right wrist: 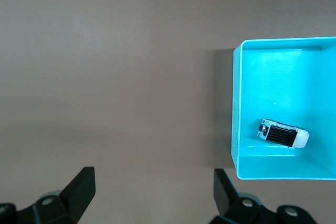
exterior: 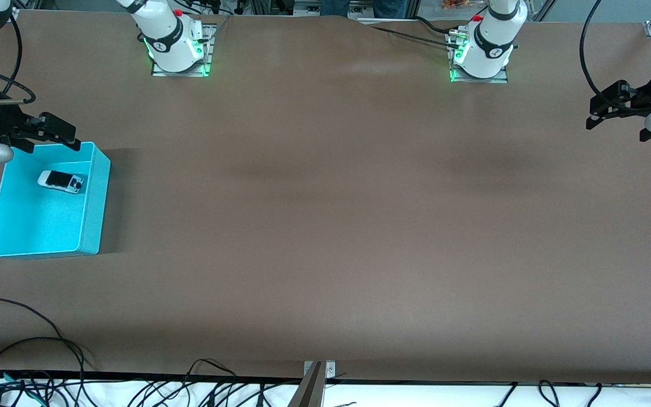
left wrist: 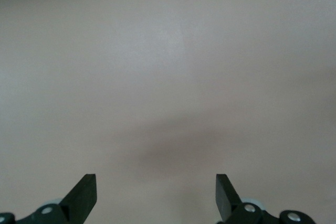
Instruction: Wind and store white jeep toy
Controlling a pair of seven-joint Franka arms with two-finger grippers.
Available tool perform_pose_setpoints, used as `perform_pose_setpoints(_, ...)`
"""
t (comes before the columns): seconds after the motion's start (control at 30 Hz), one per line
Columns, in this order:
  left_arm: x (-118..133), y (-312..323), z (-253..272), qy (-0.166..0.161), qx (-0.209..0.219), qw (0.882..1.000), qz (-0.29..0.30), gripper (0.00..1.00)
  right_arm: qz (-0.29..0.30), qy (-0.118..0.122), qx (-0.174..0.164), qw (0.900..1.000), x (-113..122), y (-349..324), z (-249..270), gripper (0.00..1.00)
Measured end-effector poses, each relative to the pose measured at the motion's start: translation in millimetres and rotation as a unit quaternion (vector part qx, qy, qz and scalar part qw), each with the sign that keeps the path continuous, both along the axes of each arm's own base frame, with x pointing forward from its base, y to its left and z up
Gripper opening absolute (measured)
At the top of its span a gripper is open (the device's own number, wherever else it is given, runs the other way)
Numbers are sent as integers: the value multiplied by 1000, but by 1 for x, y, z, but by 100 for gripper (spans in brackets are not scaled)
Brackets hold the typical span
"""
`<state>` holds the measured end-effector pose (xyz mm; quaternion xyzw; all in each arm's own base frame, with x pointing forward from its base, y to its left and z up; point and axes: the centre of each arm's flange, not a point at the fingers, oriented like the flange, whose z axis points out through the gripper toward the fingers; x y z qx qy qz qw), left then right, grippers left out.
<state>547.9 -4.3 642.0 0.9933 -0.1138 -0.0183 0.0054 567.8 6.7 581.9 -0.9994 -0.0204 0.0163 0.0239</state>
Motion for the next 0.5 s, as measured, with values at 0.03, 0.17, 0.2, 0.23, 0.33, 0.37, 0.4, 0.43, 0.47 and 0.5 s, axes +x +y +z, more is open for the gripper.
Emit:
perform_pose_setpoints(0.03,0,0,0,0,0,1000,0,100,0,0,0,1000,0,0,0,100)
perform_pose_setpoints(0.17,0,0,0,0,0,1000,0,100,-1,0,-1,1000,0,-2,0,100)
perform_pose_setpoints(0.2,0,0,0,0,0,1000,0,100,-1,1,-1,1000,0,-2,0,100)
perform_pose_setpoints(0.23,0,0,0,0,0,1000,0,100,-2,1,-1,1000,0,-2,0,100)
perform_pose_setpoints(0.33,0,0,0,0,0,1000,0,100,-2,2,-3,1000,0,-4,0,100)
perform_pose_setpoints(0.37,0,0,0,0,0,1000,0,100,-3,2,-3,1000,0,-4,0,100)
perform_pose_setpoints(0.4,0,0,0,0,0,1000,0,100,-3,3,-3,1000,-1,-5,0,100)
perform_pose_setpoints(0.43,0,0,0,1,0,1000,0,100,-3,4,-4,1000,-1,-5,-1,100)
perform_pose_setpoints(0.47,0,0,0,1,0,1000,0,100,-4,5,-4,1000,-1,-6,-1,100)
perform_pose_setpoints(0.5,0,0,0,1,0,1000,0,100,-4,7,-4,1000,-1,-6,-1,100)
